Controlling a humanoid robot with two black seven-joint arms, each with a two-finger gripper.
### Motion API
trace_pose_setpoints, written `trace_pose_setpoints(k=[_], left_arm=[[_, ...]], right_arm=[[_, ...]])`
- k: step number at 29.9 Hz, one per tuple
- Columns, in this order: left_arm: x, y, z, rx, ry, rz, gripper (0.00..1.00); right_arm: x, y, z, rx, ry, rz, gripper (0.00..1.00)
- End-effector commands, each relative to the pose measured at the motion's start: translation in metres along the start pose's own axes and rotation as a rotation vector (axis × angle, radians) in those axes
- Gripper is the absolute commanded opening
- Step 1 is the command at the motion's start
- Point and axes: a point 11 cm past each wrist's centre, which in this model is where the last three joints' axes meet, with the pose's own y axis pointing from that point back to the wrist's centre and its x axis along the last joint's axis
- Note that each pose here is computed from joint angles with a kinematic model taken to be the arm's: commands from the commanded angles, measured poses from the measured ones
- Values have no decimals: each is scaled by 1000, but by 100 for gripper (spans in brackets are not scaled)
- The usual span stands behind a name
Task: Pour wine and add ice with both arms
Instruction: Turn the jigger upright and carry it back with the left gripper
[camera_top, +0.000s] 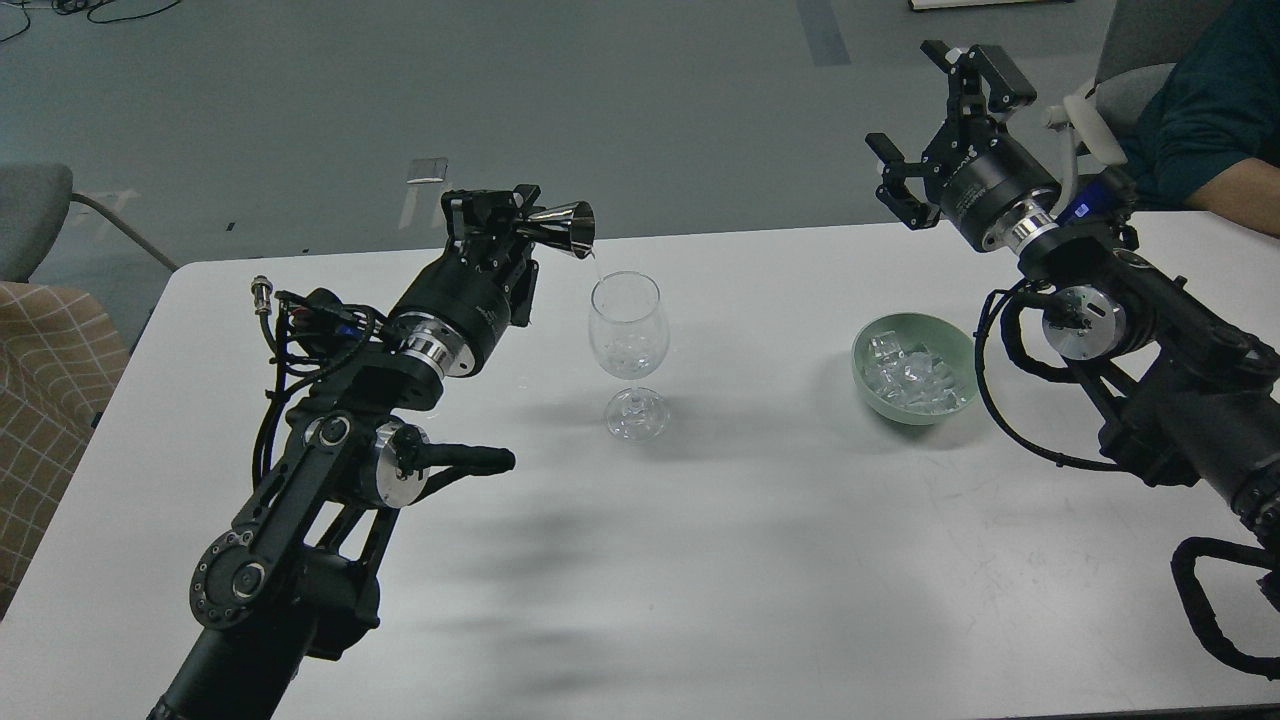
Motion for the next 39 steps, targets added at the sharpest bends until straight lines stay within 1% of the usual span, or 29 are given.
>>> trace_pose_setpoints(k=[1, 8, 12, 18, 26, 29, 33, 38, 39], left_arm=[[-4, 0, -2, 6, -49, -16, 0], [-5, -2, 2, -3, -74, -16, 0], [-3, -2, 5, -15, -134, -3, 0], [-12, -1, 0, -10, -232, -21, 0], [-13, -3, 2, -16, -249, -22, 0], [-10, -4, 4, 0, -172, -13, 0], [5, -3, 10, 30, 90, -12, 0], [45, 5, 32, -19, 503, -3, 0], [46, 5, 32, -19, 504, -3, 0]], right_arm=[[0, 0, 0, 1, -1, 1, 100], [1, 0, -1, 1, 0, 2, 100], [0, 0, -1, 3, -1, 1, 100], [0, 0, 0, 2, 0, 0, 100], [1, 0, -1, 2, 1, 1, 100], [1, 0, -1, 2, 1, 1, 100], [1, 0, -1, 2, 1, 1, 100], [1, 0, -1, 2, 1, 1, 100], [1, 0, -1, 2, 1, 1, 100]])
